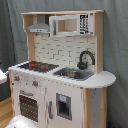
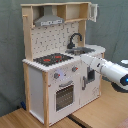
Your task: Play with the kitchen
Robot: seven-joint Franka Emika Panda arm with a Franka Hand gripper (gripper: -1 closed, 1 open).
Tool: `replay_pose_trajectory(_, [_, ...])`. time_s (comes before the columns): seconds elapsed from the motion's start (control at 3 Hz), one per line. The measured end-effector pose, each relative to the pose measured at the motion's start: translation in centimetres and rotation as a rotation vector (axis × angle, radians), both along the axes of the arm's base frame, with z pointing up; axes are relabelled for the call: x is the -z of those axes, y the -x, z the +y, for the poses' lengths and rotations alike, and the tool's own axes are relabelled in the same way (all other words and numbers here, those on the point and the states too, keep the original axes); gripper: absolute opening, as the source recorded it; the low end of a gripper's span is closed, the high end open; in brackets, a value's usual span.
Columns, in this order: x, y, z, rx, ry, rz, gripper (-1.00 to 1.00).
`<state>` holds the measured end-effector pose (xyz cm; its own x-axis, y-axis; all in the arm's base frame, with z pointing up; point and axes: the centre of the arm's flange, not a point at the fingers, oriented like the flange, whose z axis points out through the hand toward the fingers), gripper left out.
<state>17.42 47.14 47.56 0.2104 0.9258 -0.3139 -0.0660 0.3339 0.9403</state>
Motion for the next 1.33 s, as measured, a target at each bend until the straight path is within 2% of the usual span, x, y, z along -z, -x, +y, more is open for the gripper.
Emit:
replay_pose_trajectory(0.33, [1.7,-0.1,-1.1,-0.042,0.035,0.024,1.00])
replay_pose_trajectory(0.67, [4.2,-0.3,-1.8,-0.091,0.065,0.049,1.00])
replay_pose_trajectory(1.33, [7.9,-2.0,-1.5,-0.180,0.005,0.075,1.00])
